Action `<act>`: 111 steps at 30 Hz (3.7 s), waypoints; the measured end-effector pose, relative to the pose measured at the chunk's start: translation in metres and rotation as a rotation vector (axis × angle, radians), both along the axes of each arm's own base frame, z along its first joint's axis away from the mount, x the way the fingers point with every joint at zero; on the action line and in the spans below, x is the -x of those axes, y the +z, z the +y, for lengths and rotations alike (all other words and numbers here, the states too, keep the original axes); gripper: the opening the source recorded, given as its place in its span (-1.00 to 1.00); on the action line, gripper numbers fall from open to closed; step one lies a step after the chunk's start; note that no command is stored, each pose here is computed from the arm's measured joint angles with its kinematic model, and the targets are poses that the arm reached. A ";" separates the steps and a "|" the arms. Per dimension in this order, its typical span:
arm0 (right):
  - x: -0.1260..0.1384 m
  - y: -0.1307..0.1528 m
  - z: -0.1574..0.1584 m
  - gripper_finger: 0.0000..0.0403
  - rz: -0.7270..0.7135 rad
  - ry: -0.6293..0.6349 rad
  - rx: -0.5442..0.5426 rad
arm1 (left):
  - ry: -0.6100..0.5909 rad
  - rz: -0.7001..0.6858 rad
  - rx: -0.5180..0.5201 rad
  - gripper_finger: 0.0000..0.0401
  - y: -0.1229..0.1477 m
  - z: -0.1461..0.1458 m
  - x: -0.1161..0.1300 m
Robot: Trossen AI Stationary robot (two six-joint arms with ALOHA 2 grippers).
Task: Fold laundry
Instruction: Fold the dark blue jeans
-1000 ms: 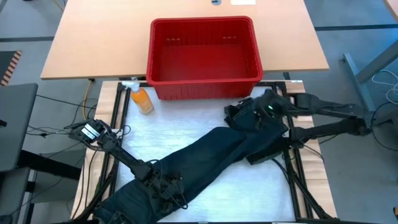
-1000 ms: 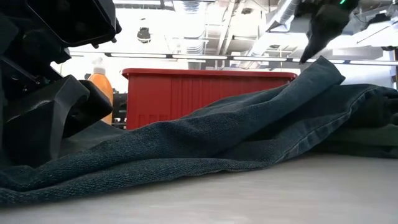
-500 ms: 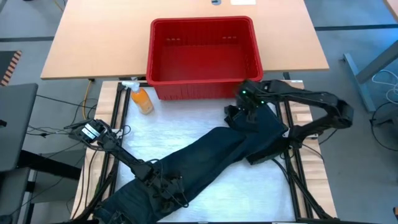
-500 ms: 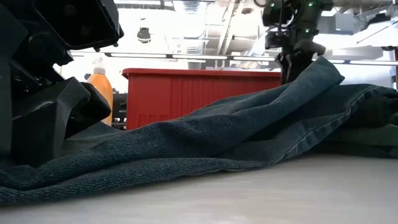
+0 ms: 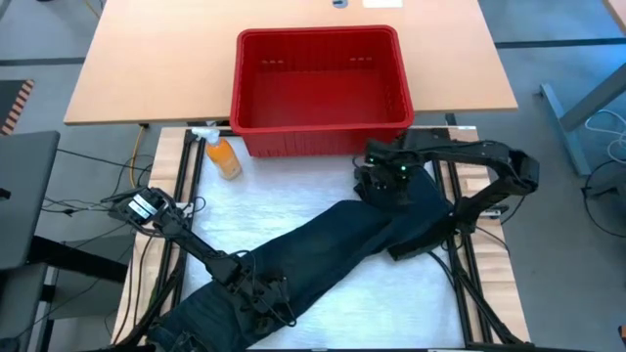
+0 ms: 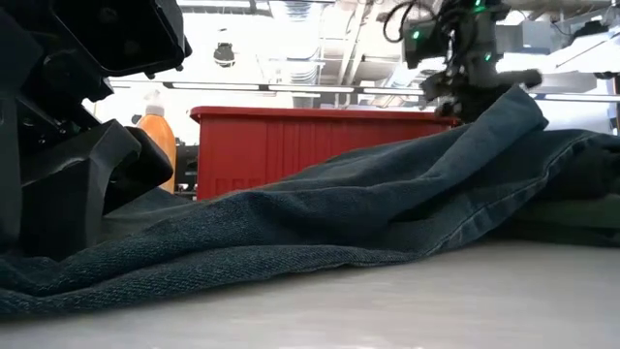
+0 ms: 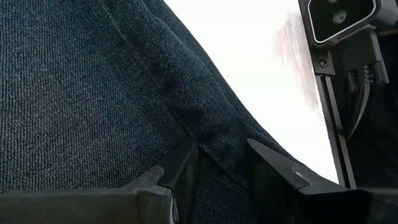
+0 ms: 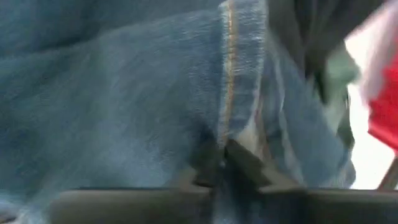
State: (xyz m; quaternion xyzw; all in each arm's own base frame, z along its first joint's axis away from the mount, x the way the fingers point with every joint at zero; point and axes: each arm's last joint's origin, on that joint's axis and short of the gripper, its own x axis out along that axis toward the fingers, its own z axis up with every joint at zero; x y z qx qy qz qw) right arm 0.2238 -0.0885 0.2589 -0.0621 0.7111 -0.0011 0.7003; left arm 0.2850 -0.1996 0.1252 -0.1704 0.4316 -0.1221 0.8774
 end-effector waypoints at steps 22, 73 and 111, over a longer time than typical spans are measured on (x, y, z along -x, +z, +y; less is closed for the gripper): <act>0.096 0.107 0.044 -0.84 -0.323 -0.603 0.139 | -0.007 -0.012 -0.015 -0.36 0.000 0.002 -0.002; 0.031 0.126 0.044 -0.17 -0.658 -0.671 0.145 | 0.001 -0.049 -0.070 -0.36 0.000 -0.001 0.000; -0.009 0.039 -0.039 -0.20 0.058 -0.693 0.215 | -0.012 -0.064 -0.104 -0.36 0.000 -0.004 0.003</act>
